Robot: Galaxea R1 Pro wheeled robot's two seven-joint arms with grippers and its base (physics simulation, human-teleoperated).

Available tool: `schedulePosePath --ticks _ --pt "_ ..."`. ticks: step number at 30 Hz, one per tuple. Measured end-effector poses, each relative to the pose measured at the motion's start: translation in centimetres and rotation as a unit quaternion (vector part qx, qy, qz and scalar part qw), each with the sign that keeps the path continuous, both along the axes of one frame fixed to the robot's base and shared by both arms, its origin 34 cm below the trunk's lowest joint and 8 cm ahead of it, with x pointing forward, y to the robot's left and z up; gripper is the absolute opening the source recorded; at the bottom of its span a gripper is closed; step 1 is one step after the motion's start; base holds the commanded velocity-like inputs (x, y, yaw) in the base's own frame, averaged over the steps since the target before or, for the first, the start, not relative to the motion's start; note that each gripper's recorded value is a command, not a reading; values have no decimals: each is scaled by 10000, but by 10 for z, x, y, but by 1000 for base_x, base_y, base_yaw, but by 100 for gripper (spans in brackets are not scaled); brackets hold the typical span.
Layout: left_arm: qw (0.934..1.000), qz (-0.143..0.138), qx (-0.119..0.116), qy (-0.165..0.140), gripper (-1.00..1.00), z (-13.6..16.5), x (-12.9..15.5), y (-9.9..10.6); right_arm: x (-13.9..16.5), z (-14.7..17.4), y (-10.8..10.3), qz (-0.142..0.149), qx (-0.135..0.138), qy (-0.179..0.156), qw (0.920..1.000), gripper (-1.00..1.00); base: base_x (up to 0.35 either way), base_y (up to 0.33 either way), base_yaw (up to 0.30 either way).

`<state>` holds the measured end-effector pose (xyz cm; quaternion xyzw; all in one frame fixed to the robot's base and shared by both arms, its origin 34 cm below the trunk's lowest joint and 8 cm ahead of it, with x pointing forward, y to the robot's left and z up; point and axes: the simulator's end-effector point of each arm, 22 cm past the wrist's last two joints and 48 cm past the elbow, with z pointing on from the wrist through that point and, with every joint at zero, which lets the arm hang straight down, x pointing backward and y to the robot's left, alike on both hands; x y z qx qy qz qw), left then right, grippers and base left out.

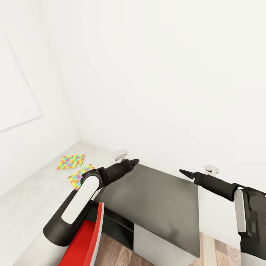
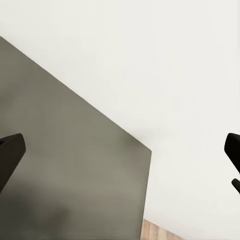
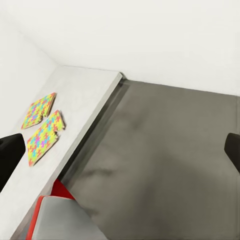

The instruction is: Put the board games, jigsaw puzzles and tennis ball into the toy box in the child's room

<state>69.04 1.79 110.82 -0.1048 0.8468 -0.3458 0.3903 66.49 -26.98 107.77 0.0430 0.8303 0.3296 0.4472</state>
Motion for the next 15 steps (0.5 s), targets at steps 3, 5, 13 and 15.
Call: schedulePosePath --ticks 3,5,13,15 --pt "10000 1 1 -1 100 0 0 0 0 0 0 -3 -3 0 10000 100 0 0 -11" --pt "10000 3 0 -3 100 0 0 0 0 0 0 -3 -4 2 10000 100 0 0 -8" --pt "10000 28 16 -6 100 0 1 3 0 0 0 -5 -7 -3 10000 100 52 -5 -3" --pt "10000 34 24 -8 100 -1 1 4 0 0 0 -4 -6 -2 10000 100 159 -34 -1"
